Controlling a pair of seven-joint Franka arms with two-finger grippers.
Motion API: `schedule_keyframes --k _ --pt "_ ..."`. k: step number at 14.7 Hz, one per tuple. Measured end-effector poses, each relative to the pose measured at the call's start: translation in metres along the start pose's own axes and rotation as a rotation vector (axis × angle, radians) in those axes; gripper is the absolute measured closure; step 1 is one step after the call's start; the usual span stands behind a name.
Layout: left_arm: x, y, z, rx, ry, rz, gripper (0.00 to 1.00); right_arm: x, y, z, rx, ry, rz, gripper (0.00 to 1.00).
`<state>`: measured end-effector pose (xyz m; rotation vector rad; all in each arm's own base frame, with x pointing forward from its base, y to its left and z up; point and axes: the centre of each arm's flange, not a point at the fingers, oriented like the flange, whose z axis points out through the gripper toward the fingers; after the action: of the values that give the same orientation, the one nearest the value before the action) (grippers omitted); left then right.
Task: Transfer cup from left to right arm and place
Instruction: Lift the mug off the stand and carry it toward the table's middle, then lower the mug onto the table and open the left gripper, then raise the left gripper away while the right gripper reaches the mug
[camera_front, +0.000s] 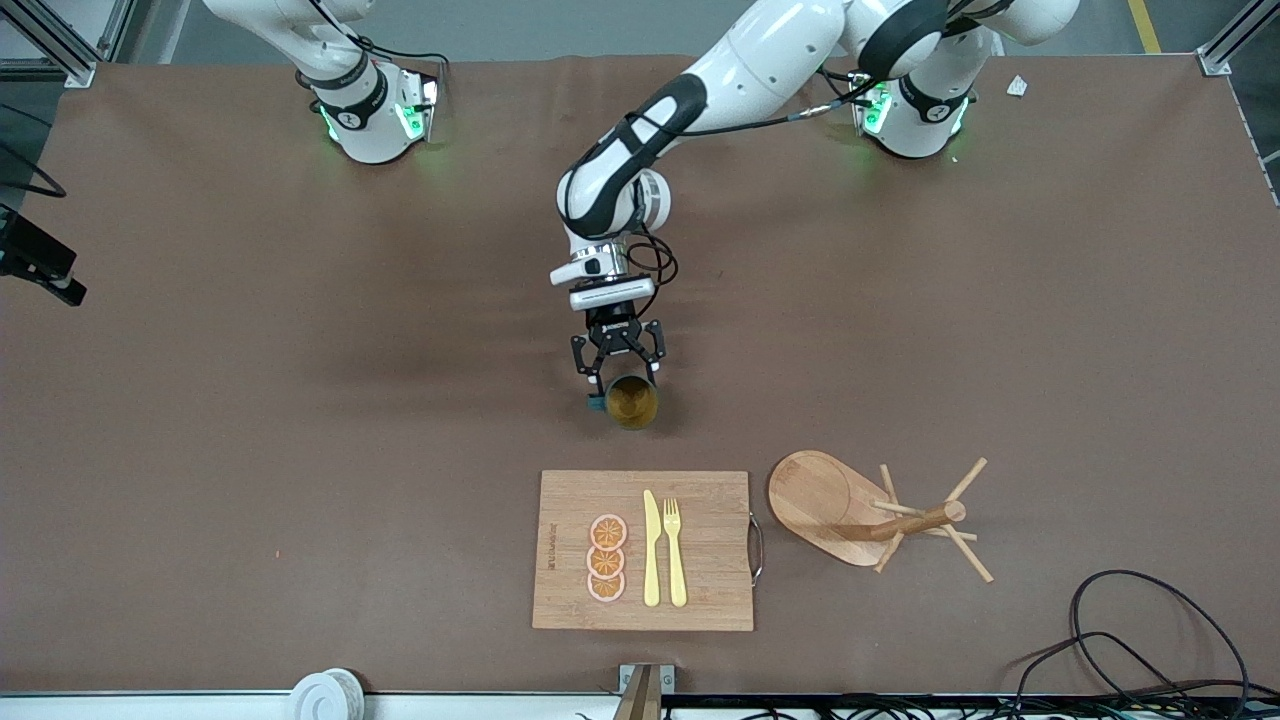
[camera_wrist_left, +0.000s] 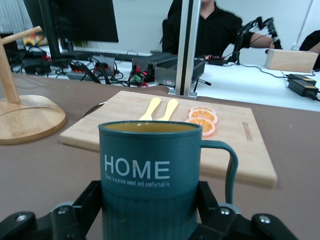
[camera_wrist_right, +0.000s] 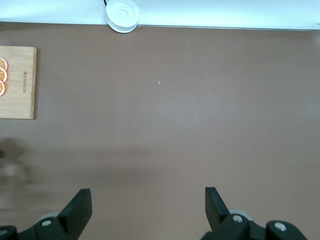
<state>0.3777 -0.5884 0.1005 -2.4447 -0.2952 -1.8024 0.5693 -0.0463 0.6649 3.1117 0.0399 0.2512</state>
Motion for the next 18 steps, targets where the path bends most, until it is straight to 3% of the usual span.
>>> schedule_keyframes --k 3,5,7,8,10,13,16,18 --pt "-0.037 -0.003 -0.022 -0.017 0.087 0.038 0.19 0.000 0.000 0.000 0.000 0.000 0.000 0.00" --pt "-0.044 -0.002 -0.032 -0.026 0.100 0.025 0.21 0.000 0.000 0.000 0.000 0.000 0.000 0.00" --pt "-0.052 -0.003 -0.042 -0.020 0.079 0.011 0.07 0.000 0.000 0.000 0.000 0.000 0.000 0.00" --pt "-0.057 -0.004 -0.050 0.000 0.053 0.001 0.00 0.000 0.000 0.000 0.000 0.000 0.000 0.00" --pt "-0.066 -0.002 -0.072 0.042 -0.007 -0.024 0.00 0.000 0.000 -0.001 0.000 0.001 0.000 0.00" --pt "-0.055 0.018 -0.114 0.143 -0.155 -0.116 0.00 0.000 0.001 -0.004 -0.001 0.008 0.002 0.00" --pt "0.007 0.048 -0.135 0.265 -0.331 -0.174 0.00 0.001 -0.001 -0.002 0.000 0.001 -0.002 0.00" --pt "0.055 0.061 -0.143 0.291 -0.423 -0.176 0.00 0.005 -0.007 0.010 0.003 -0.019 -0.011 0.00"
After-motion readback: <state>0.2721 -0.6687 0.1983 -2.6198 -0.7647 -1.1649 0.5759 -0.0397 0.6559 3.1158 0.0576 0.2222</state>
